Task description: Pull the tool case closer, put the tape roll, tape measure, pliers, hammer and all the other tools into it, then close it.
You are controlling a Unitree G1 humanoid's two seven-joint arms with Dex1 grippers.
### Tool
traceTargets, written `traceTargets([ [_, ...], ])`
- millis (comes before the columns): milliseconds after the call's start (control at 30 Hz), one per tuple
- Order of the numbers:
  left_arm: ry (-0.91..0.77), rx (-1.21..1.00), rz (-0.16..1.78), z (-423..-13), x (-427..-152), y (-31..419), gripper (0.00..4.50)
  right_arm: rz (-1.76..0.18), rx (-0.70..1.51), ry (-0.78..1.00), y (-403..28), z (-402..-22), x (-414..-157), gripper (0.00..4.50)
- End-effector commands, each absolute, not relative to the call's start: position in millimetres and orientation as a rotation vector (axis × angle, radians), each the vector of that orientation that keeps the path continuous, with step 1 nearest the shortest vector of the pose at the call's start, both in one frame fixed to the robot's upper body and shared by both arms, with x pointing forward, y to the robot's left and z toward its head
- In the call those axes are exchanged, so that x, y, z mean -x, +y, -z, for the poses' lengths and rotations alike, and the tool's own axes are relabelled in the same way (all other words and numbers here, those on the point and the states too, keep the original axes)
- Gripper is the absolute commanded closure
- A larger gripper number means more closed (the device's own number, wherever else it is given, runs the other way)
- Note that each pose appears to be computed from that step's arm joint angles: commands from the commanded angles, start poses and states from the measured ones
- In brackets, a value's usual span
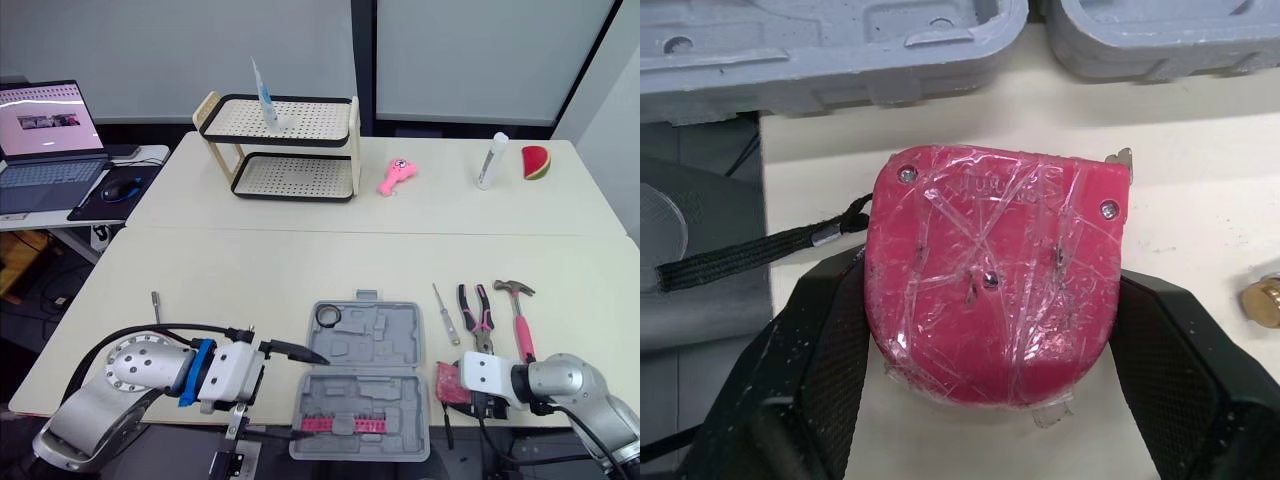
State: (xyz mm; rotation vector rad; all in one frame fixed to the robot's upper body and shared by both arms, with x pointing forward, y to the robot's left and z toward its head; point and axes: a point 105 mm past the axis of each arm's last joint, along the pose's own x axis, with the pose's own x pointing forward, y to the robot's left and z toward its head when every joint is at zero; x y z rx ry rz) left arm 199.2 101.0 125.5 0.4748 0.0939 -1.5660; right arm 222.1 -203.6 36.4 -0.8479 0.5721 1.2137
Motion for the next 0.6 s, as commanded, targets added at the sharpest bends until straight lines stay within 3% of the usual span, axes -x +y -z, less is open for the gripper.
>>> traceTargets([
  [33, 0.099, -0.463, 1.482, -139, -214, 107, 0.0, -1.222, 0.962, 0.506, -199, -80, -237, 1.35],
  [300, 0.123, -0.505, 1.36, -156, -237, 111, 0.0, -1.271, 1.091, 0.574, -174, -134, -268, 1.35],
  [600, 0.187, -0.575, 1.331, -152, -244, 117, 0.0, -1.397, 1.149, 0.65, -133, -125, -294, 1.35],
])
